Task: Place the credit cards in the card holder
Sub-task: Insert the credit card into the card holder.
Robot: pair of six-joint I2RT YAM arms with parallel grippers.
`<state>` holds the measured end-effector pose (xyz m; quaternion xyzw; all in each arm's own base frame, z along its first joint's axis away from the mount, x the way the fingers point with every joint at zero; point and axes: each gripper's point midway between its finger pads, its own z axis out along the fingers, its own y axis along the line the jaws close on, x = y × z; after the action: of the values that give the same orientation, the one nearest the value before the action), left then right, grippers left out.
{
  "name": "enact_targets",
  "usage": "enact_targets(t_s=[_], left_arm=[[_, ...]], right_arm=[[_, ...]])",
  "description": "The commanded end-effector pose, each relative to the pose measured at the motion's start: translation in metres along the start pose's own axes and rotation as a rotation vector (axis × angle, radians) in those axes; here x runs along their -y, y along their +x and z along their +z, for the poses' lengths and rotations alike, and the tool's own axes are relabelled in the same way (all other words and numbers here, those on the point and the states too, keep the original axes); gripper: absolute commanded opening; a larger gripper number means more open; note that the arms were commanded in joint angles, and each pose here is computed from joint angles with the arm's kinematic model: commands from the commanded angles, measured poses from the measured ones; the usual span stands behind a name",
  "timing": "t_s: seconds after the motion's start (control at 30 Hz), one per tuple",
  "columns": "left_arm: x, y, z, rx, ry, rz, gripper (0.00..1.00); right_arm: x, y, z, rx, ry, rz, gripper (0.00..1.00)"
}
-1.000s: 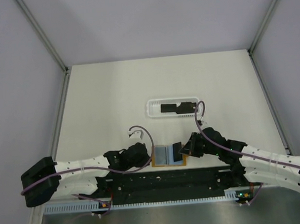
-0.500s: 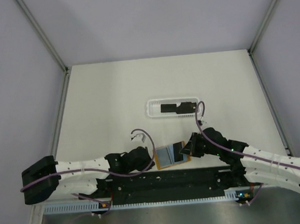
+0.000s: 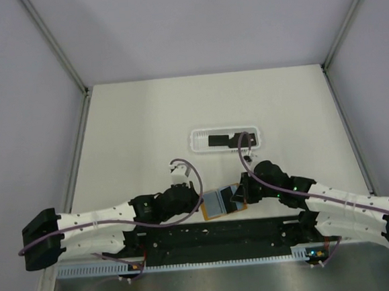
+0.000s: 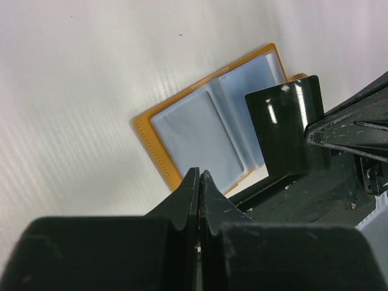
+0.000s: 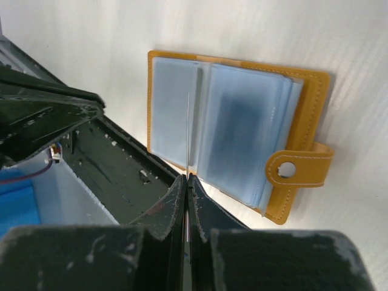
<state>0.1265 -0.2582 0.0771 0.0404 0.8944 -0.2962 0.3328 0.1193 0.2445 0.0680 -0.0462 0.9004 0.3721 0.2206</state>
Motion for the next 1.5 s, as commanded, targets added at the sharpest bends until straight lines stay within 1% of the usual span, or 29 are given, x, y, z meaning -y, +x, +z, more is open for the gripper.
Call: enact_targets(t_s=[0.0, 0.23, 0.43, 0.83, 0.87, 1.47], left_arm=[[0.029, -0.009, 0.009, 0.008, 0.075, 0.059, 0.0], [0.007, 0.013, 0.021, -0.048, 0.003, 0.045, 0.0], [-0.008, 0.028, 0.023, -0.074, -0.019, 0.025, 0.0], [-0.025, 0.048, 0.027, -0.127, -0.054, 0.015, 0.0], [-0.019, 0.046, 0.029, -0.118, -0.035, 0.007, 0.0], [-0.022, 0.051, 0.032, -0.135, -0.044, 0.012, 0.0]], right_arm=[[-0.026, -0.021, -0.002, 0.008, -0.081, -0.074, 0.0], [-0.022, -0.023, -0.002, -0.029, -0.109, -0.058, 0.0], [-0.024, -0.021, 0.003, -0.042, -0.19, -0.02, 0.0], [-0.003, -0.018, 0.015, -0.067, -0.12, 0.017, 0.0], [-0.001, -0.016, 0.017, -0.074, -0.116, 0.021, 0.0], [0.013, -0.01, 0.026, -0.077, -0.097, 0.06, 0.0]])
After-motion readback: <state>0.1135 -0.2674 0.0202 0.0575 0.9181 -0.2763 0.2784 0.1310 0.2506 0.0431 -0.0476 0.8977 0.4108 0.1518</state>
